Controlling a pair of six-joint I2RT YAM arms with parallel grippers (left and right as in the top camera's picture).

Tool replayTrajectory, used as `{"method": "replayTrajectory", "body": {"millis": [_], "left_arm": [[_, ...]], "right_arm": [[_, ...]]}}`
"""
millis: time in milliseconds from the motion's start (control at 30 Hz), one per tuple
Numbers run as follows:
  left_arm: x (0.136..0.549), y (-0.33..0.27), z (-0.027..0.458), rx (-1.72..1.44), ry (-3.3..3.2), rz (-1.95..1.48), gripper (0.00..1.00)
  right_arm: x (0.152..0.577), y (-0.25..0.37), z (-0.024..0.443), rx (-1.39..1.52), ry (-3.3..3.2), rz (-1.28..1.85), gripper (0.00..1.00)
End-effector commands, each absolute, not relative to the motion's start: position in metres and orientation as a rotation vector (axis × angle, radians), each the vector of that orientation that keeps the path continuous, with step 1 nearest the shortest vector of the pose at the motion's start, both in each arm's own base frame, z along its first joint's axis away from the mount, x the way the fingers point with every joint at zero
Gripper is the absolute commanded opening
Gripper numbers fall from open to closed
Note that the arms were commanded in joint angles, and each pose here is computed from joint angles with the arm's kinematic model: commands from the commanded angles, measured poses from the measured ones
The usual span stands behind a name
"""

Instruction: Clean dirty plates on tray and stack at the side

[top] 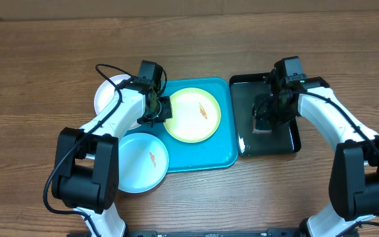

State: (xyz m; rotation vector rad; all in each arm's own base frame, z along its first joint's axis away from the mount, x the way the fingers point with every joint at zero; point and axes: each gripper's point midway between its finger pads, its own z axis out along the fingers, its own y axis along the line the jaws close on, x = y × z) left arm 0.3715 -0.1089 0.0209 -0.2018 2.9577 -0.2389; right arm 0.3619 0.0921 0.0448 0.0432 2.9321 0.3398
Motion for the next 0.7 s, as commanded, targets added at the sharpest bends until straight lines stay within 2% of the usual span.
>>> {"method": "replayTrajectory", "body": {"millis": [0, 267, 667], "left_arm": [[0.368, -0.107, 0.014, -0.212, 2.975, -0.236, 0.07], [0.368, -0.107, 0.014, -0.213, 2.975, -0.236, 0.07], [0.368, -0.107, 0.014, -0.213, 2.975, -0.236, 0.08]], "right_arm": [[0.361, 0.097, 0.042, 0.045, 2.933, 0.285, 0.59], [0.362, 0.086, 0.040, 0.018, 2.916, 0.053, 0.60], [0.353, 0.089, 0.033, 0.012, 2.942, 0.068, 0.64]]}}
